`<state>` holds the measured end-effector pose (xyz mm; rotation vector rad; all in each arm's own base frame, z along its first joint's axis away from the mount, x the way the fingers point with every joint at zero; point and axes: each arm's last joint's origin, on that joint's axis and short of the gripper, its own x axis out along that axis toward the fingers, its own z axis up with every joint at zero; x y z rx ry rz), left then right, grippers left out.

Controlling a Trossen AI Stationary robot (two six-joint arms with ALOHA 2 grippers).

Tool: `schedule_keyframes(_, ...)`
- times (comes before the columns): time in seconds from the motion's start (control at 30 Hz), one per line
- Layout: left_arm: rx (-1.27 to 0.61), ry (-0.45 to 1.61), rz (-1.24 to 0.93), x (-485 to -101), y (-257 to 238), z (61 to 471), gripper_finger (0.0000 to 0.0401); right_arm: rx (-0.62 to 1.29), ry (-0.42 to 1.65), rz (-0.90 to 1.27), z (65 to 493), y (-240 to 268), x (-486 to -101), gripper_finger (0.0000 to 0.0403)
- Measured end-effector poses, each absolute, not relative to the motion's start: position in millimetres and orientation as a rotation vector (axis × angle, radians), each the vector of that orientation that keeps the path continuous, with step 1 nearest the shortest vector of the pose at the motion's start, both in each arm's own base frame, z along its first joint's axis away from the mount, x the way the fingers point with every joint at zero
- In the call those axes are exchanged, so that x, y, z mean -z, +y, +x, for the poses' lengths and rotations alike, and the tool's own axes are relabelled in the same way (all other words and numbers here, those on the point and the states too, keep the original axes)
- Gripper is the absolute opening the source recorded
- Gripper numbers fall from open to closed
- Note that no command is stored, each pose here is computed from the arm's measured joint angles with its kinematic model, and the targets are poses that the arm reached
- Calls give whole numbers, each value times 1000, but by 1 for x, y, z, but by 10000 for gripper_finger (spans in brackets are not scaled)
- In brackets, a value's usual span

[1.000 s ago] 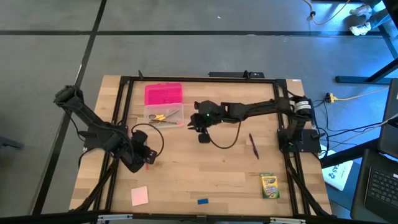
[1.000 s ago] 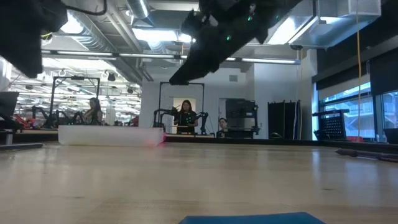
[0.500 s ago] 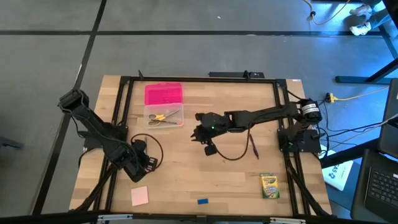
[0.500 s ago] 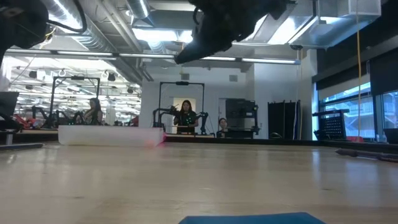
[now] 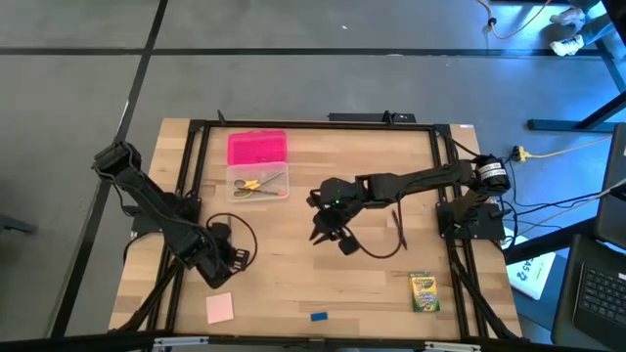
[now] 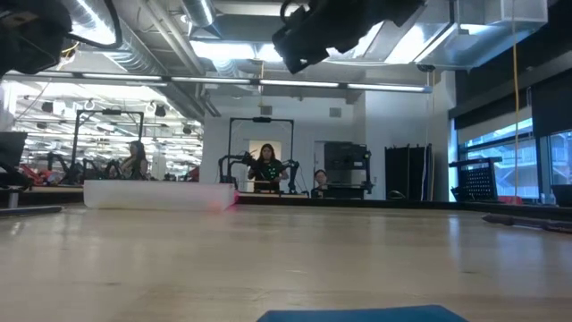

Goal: Pack school essentials
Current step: Put the black pencil into the pink supply box

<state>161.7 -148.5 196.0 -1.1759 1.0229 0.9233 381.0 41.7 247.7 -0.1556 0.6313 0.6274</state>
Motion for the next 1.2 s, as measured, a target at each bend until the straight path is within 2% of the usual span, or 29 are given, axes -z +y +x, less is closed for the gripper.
schedule_keyframes(1.2,-955,1049,-1222,-196,-149,161,54,-641,626,-152,381,42,-248,71)
